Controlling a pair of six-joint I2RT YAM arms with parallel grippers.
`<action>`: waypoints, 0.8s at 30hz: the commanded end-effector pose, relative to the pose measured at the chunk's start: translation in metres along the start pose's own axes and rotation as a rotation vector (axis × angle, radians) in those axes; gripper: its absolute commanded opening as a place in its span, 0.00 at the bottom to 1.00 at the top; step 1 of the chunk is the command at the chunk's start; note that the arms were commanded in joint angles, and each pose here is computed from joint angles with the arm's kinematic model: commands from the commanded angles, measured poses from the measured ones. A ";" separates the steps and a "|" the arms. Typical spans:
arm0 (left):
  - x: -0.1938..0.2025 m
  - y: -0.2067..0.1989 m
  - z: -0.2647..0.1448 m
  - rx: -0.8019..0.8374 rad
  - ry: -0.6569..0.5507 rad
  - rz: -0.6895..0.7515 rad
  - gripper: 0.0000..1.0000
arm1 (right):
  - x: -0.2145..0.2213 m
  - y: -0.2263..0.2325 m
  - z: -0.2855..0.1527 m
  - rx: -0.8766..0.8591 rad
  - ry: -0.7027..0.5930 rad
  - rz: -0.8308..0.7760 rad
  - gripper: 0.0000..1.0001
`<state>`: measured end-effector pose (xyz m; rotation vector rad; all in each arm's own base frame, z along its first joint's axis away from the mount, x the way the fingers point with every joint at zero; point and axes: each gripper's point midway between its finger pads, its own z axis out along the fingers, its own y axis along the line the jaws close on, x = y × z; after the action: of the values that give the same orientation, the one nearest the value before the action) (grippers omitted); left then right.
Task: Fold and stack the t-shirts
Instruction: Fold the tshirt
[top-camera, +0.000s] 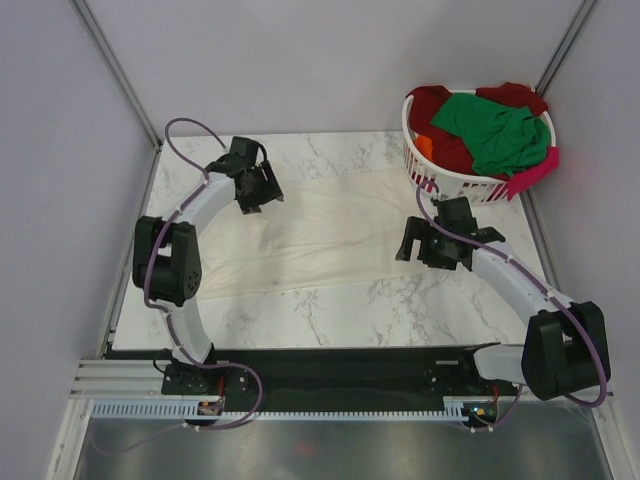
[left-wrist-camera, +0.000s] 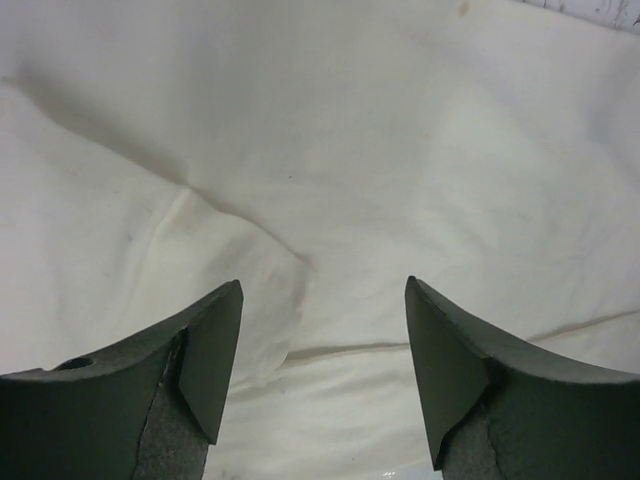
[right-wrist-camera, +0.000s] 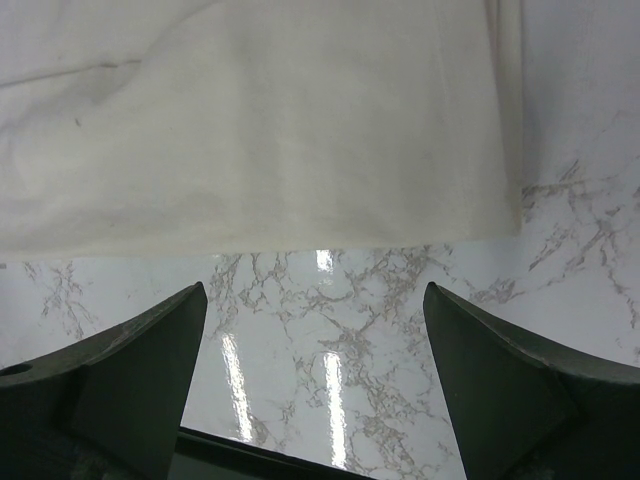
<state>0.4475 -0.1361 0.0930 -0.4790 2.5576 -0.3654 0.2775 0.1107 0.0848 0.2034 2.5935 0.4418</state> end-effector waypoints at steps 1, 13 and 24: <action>-0.016 0.015 -0.058 -0.070 -0.130 -0.021 0.74 | -0.020 0.010 -0.002 -0.022 -0.055 -0.013 0.98; 0.069 0.093 -0.028 -0.227 0.014 -0.073 0.69 | -0.067 0.078 0.061 -0.187 -0.056 -0.049 0.98; 0.112 0.128 -0.023 -0.306 0.079 -0.099 0.67 | 0.005 0.016 0.102 0.001 0.076 0.035 0.98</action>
<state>0.3156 -0.0691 0.0205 -0.6415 2.7315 -0.0505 0.3535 0.1720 0.0344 0.1491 2.5904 0.5582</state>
